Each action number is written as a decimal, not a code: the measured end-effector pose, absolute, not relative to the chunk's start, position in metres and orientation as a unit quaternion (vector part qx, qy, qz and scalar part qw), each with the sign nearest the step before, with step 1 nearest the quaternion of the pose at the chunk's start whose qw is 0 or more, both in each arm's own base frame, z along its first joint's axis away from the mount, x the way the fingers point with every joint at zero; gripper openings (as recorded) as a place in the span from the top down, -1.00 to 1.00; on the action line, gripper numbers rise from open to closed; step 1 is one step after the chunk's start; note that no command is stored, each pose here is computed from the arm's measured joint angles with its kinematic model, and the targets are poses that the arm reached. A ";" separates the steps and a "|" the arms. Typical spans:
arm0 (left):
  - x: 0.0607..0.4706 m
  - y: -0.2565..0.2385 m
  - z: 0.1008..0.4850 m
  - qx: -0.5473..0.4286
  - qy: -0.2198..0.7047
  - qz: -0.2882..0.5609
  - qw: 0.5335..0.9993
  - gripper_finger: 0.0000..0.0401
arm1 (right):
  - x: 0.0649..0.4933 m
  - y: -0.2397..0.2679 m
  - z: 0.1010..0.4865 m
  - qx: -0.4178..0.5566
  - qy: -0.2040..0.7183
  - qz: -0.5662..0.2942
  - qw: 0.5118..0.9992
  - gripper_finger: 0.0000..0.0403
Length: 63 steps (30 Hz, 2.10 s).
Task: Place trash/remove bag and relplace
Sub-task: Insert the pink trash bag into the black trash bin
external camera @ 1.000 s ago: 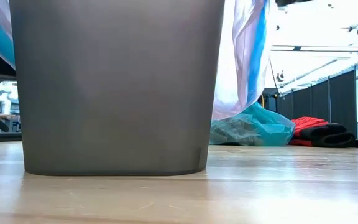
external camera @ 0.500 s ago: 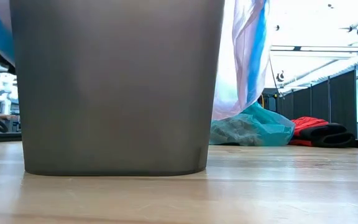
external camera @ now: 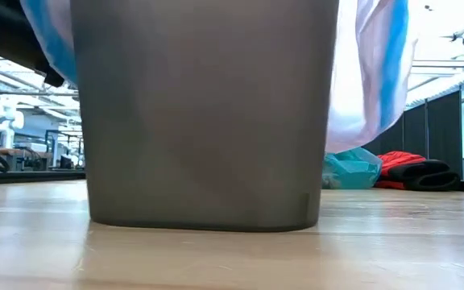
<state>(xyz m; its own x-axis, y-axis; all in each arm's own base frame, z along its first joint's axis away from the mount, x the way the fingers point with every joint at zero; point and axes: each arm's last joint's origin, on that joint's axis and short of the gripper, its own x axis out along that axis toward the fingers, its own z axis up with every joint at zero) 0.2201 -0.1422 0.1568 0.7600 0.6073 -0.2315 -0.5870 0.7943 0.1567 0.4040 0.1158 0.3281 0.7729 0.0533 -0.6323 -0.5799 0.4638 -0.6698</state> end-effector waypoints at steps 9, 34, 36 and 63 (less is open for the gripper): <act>0.221 -0.142 0.157 0.031 0.140 0.313 0.939 1.00 | 0.423 0.104 0.283 -0.400 0.377 0.208 0.809 1.00; 0.221 -0.142 0.156 0.030 0.141 0.313 0.939 1.00 | 0.419 0.123 0.317 -0.407 0.342 0.187 0.826 1.00; 0.221 -0.142 0.156 0.030 0.141 0.314 0.939 1.00 | 0.420 0.127 0.319 -0.436 0.340 0.164 0.817 1.00; 0.221 -0.142 0.156 0.030 0.141 0.313 0.939 1.00 | 0.414 0.134 0.299 -0.476 0.345 0.138 0.797 1.00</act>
